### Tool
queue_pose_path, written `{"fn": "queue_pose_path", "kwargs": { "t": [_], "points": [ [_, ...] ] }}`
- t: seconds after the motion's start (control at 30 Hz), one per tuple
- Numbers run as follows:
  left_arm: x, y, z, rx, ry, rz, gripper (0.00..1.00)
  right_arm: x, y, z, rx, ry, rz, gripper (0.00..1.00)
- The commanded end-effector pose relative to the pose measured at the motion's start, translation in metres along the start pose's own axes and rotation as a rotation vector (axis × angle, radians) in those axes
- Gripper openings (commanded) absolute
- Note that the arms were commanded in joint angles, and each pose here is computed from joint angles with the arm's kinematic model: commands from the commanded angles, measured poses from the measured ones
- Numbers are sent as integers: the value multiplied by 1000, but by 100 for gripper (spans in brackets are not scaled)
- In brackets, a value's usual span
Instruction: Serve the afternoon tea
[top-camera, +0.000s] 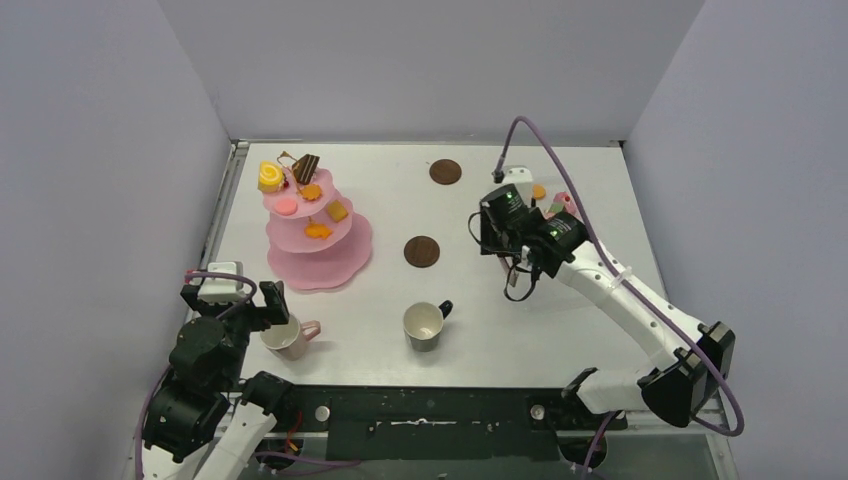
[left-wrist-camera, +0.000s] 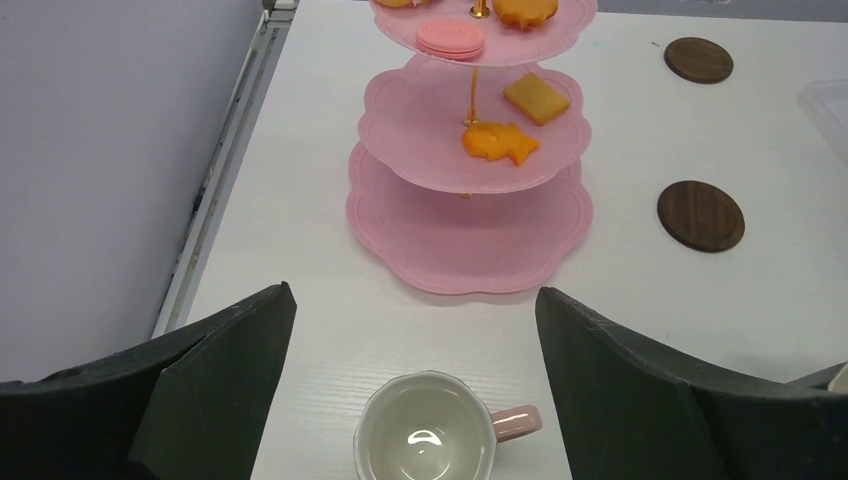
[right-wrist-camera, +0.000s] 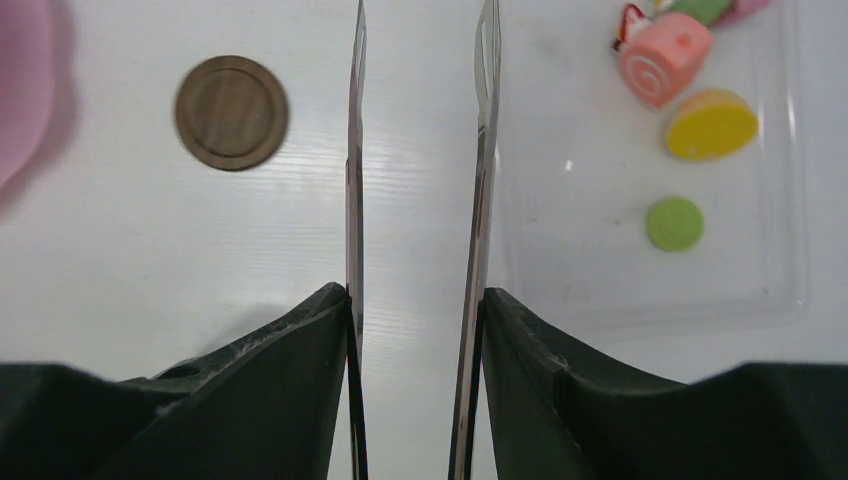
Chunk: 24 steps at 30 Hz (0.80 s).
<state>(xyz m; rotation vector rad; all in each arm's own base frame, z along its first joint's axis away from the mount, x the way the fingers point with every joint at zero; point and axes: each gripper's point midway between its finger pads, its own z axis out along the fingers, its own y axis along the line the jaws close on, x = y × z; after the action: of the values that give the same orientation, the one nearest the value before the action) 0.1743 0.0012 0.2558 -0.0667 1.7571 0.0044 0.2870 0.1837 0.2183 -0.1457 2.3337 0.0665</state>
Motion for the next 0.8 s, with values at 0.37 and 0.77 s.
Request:
{"fn": "queue_pose_path", "kwargs": {
  "t": [0.37, 0.77],
  "points": [
    [-16, -6, 0, 30, -48, -18, 89, 72, -126, -8, 269, 178, 217, 49],
    [-16, -6, 0, 29, -48, -17, 89, 113, -155, 7, 295, 269, 335, 49]
  ]
}}
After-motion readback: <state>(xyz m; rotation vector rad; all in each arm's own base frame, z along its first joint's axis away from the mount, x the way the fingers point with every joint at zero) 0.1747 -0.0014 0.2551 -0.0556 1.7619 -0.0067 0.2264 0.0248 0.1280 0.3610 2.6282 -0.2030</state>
